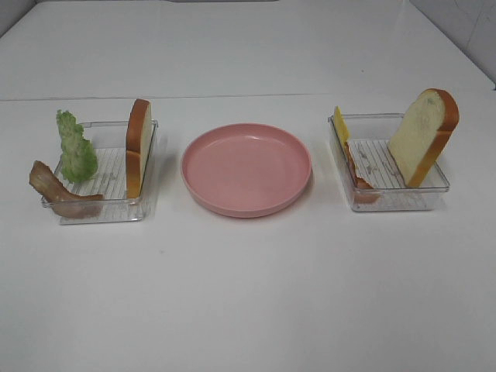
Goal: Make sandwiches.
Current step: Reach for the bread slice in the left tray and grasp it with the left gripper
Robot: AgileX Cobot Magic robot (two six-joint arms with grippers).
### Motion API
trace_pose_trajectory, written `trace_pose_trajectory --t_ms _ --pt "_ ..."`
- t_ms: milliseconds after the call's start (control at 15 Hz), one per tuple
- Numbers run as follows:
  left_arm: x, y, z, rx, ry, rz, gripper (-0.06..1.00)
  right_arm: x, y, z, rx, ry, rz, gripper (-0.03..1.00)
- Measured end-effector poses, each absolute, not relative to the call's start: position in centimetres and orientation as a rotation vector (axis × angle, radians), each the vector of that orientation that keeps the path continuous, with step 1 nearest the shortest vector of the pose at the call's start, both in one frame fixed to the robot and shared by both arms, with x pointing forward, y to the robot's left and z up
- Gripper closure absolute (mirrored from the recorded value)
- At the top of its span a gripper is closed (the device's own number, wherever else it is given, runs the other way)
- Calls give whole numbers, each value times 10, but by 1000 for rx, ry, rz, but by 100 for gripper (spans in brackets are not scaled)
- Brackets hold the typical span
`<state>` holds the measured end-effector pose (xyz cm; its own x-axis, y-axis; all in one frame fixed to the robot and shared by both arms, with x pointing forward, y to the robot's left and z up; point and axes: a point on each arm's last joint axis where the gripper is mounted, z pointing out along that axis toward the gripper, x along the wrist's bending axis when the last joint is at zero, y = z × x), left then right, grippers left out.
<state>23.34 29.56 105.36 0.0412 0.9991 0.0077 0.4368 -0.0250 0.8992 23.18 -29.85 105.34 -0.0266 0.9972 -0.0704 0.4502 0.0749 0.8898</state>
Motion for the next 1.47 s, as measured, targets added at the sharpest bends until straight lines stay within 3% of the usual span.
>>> trace_pose_trajectory --t_ms 1200,1467 --pt "235 296 1059 1559 1489 950 12 232 -299 1053 1479 1586 901 17" --pt "277 297 1082 1599 1548 899 12 232 -299 1053 1479 1586 901 17"
